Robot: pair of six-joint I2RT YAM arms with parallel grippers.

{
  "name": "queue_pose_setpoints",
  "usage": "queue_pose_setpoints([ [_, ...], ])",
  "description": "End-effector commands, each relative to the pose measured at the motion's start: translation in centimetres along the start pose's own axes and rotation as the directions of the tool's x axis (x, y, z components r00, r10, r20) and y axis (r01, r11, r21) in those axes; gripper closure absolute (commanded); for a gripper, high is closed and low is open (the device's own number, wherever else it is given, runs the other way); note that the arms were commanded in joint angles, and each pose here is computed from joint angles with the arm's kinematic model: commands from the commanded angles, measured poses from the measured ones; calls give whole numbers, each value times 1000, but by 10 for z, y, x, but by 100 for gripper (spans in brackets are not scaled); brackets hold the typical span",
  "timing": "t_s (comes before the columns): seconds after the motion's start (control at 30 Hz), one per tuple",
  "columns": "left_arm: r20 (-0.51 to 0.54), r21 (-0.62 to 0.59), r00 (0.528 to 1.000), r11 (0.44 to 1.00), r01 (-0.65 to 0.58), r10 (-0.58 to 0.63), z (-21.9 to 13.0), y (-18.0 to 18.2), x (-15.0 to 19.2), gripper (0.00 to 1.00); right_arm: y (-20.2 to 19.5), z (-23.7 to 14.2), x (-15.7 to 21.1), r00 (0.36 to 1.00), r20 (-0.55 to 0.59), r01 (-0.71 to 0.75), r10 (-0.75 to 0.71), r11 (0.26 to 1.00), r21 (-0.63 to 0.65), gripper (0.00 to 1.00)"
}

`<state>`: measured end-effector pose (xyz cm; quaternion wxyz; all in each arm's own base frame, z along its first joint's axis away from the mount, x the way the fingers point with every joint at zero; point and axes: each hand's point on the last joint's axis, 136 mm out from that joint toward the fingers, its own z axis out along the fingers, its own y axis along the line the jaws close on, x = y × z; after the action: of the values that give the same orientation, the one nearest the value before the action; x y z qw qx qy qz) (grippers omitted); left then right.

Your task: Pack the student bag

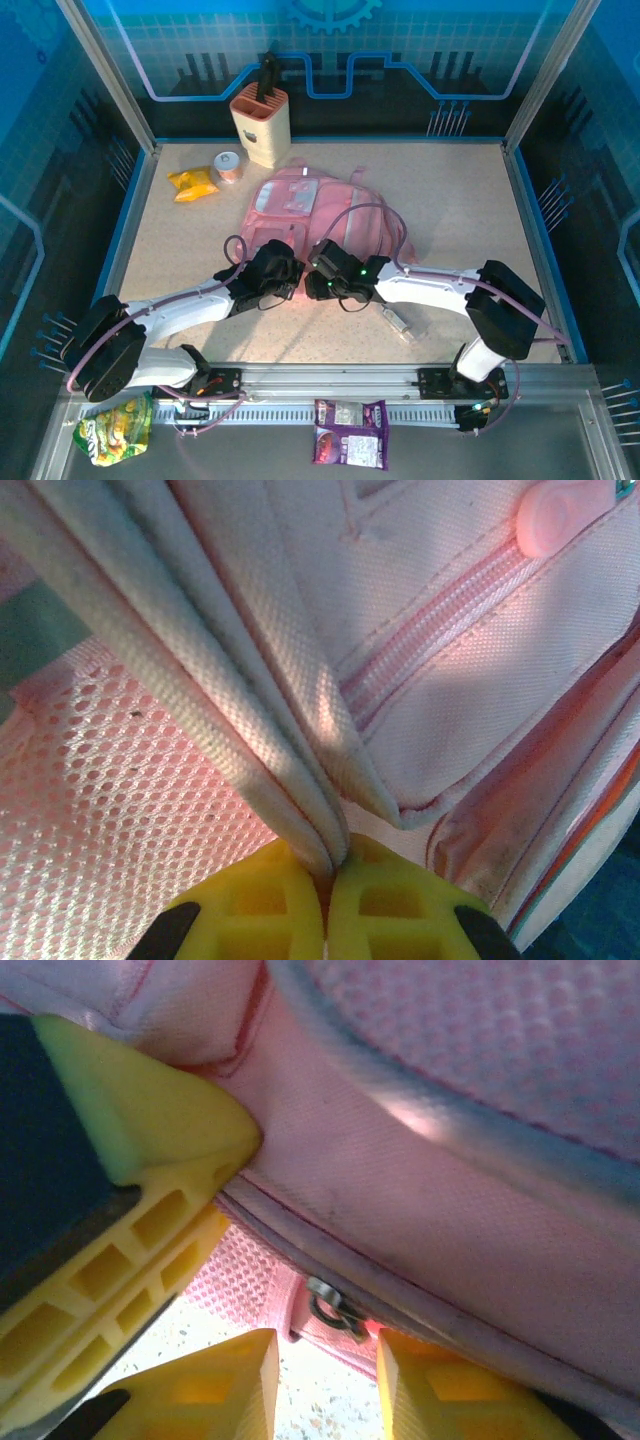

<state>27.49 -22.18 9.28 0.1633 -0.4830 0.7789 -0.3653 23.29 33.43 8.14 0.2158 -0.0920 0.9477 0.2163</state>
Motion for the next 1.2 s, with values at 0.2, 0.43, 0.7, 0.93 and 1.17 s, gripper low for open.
queue_pose_setpoints([
  [0.2, -112, 122, 994, 993, 5, 8, -9, -39, 29, 100, 3, 13, -26, 993, 116, 13, -18, 999, 49, 68],
  [0.43, -98, 119, 995, 993, 3, 9, -10, -37, 26, 100, 2, 9, -29, 990, 132, 33, -42, 997, 68, 80],
  [0.7, -38, 120, 999, 993, -2, 7, -16, -32, 12, 100, -12, -9, -18, 995, 73, 62, -73, 988, 144, 97],
  [0.93, 3, 119, 1000, 993, 2, -2, -25, -27, -5, 100, -44, -27, 0, 992, 68, 90, -106, 973, 211, 100],
  [1.17, 14, 103, 1000, 995, -1, 0, -26, -22, -12, 100, -77, -47, 12, 986, 60, 130, -153, 950, 284, 100],
])
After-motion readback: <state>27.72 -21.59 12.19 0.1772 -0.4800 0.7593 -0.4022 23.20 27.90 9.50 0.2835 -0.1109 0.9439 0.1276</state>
